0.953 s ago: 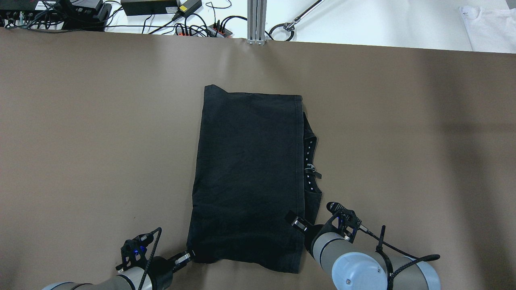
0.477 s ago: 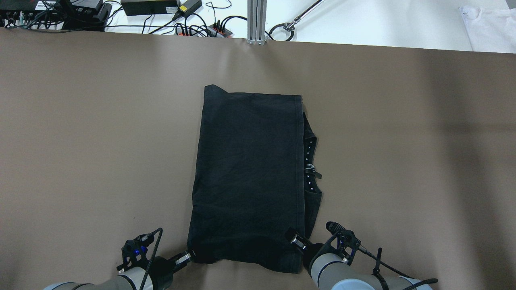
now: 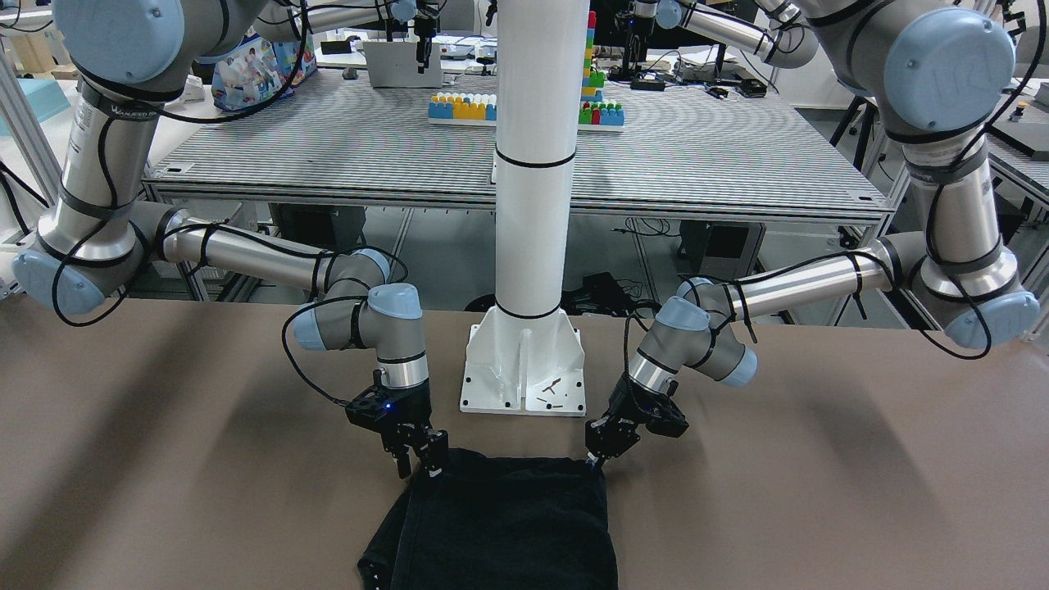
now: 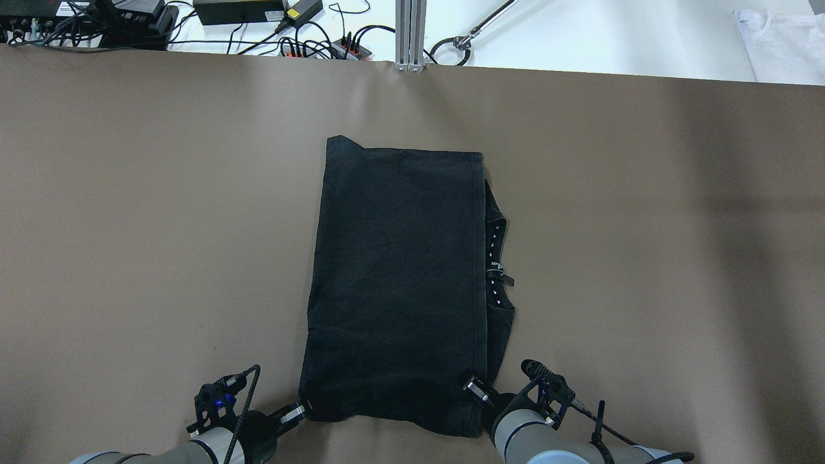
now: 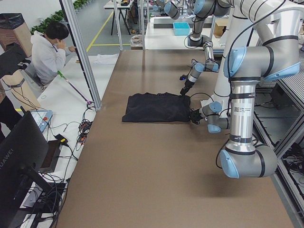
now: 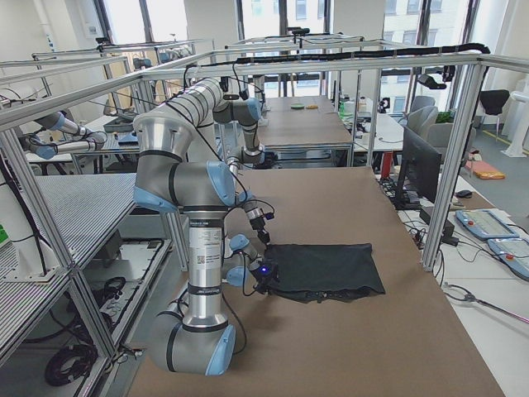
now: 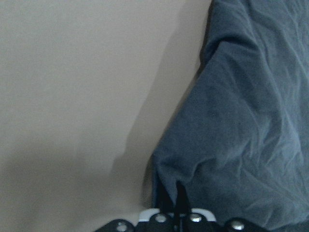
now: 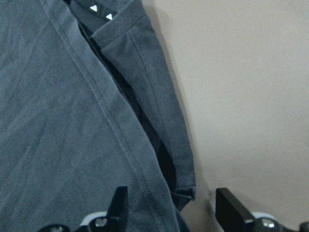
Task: Fold clothes
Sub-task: 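Grasp the near edge with both grippers and lift it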
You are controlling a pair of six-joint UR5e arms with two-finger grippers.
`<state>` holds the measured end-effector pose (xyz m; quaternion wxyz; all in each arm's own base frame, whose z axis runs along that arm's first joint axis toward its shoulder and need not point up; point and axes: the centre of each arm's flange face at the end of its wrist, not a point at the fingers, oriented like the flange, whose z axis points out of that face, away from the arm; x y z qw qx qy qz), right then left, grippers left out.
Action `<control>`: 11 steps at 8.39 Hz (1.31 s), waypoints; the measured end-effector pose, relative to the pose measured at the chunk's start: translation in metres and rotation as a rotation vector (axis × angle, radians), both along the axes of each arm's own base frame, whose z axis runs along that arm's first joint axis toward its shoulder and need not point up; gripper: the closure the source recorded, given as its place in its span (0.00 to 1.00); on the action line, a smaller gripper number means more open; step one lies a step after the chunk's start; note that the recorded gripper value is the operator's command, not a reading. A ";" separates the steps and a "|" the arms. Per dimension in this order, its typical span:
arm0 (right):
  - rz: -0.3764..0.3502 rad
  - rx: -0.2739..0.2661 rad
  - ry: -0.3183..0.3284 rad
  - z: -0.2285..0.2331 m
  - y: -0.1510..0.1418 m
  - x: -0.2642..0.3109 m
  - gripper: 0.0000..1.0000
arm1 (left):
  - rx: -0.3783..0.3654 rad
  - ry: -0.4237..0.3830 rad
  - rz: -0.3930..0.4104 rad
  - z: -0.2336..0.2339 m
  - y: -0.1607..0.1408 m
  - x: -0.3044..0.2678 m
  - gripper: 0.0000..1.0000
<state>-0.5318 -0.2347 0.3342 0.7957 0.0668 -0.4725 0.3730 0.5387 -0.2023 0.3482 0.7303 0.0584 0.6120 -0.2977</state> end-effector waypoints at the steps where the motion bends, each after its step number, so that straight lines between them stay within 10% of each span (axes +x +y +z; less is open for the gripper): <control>1: 0.001 -0.002 0.003 0.002 0.000 -0.001 0.44 | 0.000 0.000 0.000 0.000 0.000 0.000 1.00; 5: 0.012 -0.009 -0.010 -0.002 -0.002 -0.002 1.00 | 0.001 0.001 0.000 0.000 0.000 0.000 1.00; 11: 0.023 -0.001 -0.044 -0.019 -0.007 0.011 1.00 | 0.027 0.052 -0.006 -0.031 -0.004 -0.015 1.00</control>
